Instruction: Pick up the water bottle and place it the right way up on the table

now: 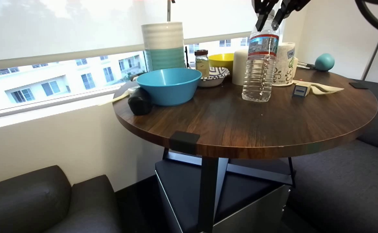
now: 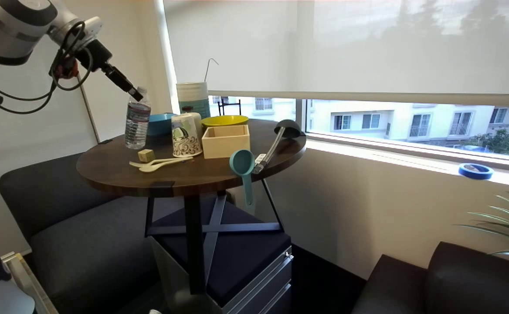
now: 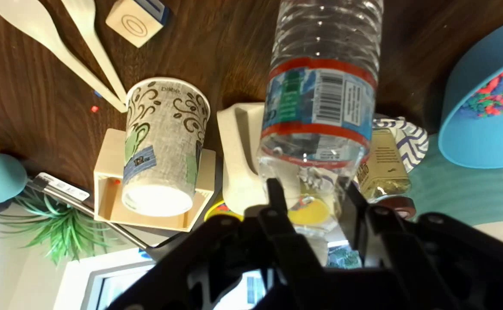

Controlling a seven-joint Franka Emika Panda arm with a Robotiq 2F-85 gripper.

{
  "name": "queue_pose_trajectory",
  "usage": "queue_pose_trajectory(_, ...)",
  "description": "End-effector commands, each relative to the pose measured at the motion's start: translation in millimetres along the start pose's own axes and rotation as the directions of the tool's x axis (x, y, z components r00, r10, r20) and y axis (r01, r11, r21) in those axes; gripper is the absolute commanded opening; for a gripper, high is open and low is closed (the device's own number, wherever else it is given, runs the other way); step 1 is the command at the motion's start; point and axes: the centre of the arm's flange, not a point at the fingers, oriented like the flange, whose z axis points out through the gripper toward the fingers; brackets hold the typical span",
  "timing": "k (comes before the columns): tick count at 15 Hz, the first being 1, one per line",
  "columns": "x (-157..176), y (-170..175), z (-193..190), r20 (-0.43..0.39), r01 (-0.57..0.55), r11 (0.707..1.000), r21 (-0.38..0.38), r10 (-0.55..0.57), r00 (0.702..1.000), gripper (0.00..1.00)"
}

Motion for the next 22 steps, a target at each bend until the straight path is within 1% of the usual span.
queue_pose_trajectory(1,-15.0,5.9,-8.8,-0.140,0.016,1.000,-0.007,-0.017,0.990,0.09)
queue_pose_trajectory(6,-24.3,3.4,-11.6,-0.239,0.055,0.998,-0.034,-0.061,0.969,0.09)
queue_pose_trajectory(14,-36.4,0.2,-8.5,-0.232,0.085,0.995,-0.054,-0.095,0.968,0.09)
queue_pose_trajectory(15,-37.6,0.0,-8.2,-0.230,0.088,0.995,-0.055,-0.098,0.968,0.31)
queue_pose_trajectory(16,-37.8,-0.6,-8.8,-0.227,0.089,0.995,-0.054,-0.099,0.969,0.59)
queue_pose_trajectory(18,-37.2,-1.0,-11.6,-0.210,0.090,0.995,-0.044,-0.098,0.973,0.61)
queue_pose_trajectory(22,-33.3,-1.8,-18.8,-0.217,0.084,0.996,-0.030,-0.089,0.972,0.89)
